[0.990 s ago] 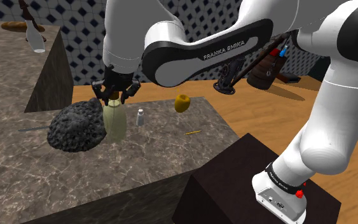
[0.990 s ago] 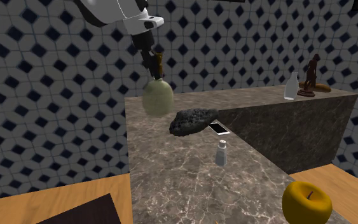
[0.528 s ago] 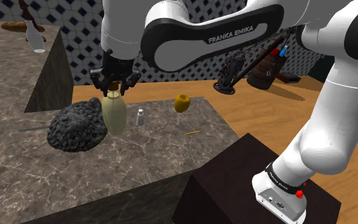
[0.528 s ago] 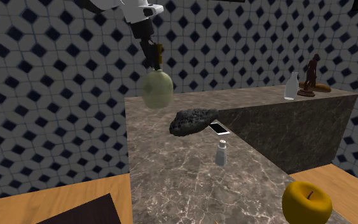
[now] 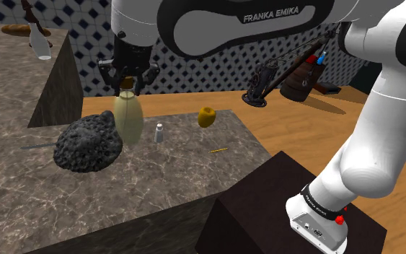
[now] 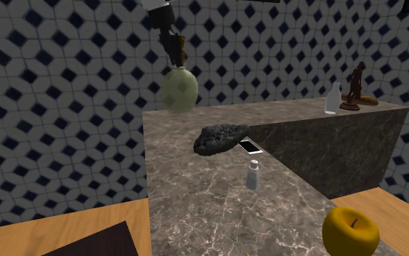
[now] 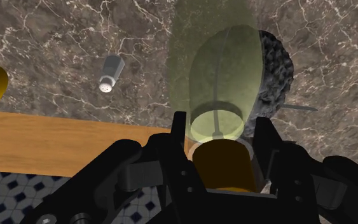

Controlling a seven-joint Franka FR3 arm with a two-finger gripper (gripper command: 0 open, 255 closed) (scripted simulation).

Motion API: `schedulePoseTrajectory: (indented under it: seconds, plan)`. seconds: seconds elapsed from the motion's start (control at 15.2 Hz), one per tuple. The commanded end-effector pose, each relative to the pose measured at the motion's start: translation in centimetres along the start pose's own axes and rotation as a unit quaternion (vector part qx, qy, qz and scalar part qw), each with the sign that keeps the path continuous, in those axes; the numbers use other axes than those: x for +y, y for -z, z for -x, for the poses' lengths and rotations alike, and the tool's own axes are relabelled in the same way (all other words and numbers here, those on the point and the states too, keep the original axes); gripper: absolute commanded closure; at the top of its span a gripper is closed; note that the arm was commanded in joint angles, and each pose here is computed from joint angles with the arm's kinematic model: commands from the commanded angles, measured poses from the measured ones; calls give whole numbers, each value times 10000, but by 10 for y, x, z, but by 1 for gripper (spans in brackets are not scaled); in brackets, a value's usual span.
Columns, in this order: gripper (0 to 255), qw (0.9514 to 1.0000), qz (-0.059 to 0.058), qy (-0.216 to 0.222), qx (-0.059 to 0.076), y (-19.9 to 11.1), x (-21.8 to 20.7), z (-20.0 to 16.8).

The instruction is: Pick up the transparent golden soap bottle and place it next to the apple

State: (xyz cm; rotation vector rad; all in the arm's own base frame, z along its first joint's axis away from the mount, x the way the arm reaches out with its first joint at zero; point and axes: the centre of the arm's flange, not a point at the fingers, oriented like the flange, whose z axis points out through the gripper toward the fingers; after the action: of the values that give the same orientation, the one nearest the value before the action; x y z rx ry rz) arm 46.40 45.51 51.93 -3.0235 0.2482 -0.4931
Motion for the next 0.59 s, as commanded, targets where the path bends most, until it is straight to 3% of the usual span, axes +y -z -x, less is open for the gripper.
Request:
schedulePoseTrajectory:
  seconds: [0.0,0.53]
  plan:
    - [255,10000,-2,1,1,11,-1,-3]
    - [255,10000,-2,1,1,51,-5,-16]
